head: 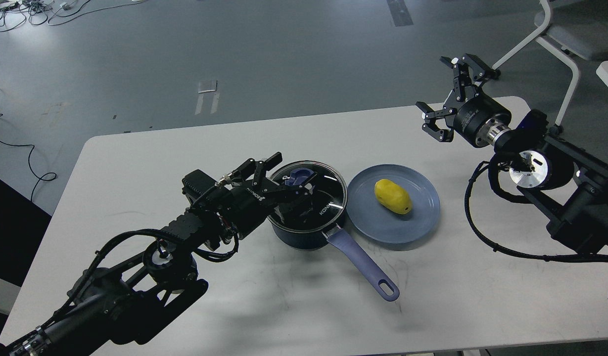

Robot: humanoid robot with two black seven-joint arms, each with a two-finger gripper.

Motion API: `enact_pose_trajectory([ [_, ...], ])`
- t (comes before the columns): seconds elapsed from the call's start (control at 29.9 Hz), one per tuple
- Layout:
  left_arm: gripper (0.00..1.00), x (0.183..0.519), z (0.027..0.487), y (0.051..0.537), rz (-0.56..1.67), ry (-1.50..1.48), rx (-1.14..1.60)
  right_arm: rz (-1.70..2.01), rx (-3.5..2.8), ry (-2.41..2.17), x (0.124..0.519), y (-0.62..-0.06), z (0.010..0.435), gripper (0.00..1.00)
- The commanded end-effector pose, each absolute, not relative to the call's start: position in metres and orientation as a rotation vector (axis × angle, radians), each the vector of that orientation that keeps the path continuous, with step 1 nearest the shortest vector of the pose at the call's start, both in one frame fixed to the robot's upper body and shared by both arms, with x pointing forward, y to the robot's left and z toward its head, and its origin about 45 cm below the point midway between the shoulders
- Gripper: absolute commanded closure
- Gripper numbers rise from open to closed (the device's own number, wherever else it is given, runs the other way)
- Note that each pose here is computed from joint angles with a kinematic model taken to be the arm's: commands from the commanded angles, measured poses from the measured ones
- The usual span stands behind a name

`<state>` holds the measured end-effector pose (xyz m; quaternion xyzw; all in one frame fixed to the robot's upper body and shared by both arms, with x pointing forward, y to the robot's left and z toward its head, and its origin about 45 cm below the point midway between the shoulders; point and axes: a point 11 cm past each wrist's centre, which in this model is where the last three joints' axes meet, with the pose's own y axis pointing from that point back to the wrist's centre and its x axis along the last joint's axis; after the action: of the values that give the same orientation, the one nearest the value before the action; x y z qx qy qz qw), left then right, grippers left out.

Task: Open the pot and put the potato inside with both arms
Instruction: 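Lower the left gripper onto the blue lid knob and grasp it, then lift the glass lid off the saucepan with the left gripper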

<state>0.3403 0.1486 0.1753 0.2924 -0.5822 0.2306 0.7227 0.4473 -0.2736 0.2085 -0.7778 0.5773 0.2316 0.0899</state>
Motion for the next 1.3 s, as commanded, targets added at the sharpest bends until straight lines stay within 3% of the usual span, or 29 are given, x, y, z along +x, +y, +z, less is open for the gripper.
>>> enact_pose_trajectory([
  [0.0,0.02,0.340,0.173,0.146,0.484,-1.294,0.651,0.689,-2.317,1.720,0.447,-0.275,0.208,0.00],
  [1.27,0.02,0.340,0.159,0.143,0.421,-1.304,0.683,0.679,-2.318,1.742,0.446,-0.283,0.208,0.00],
])
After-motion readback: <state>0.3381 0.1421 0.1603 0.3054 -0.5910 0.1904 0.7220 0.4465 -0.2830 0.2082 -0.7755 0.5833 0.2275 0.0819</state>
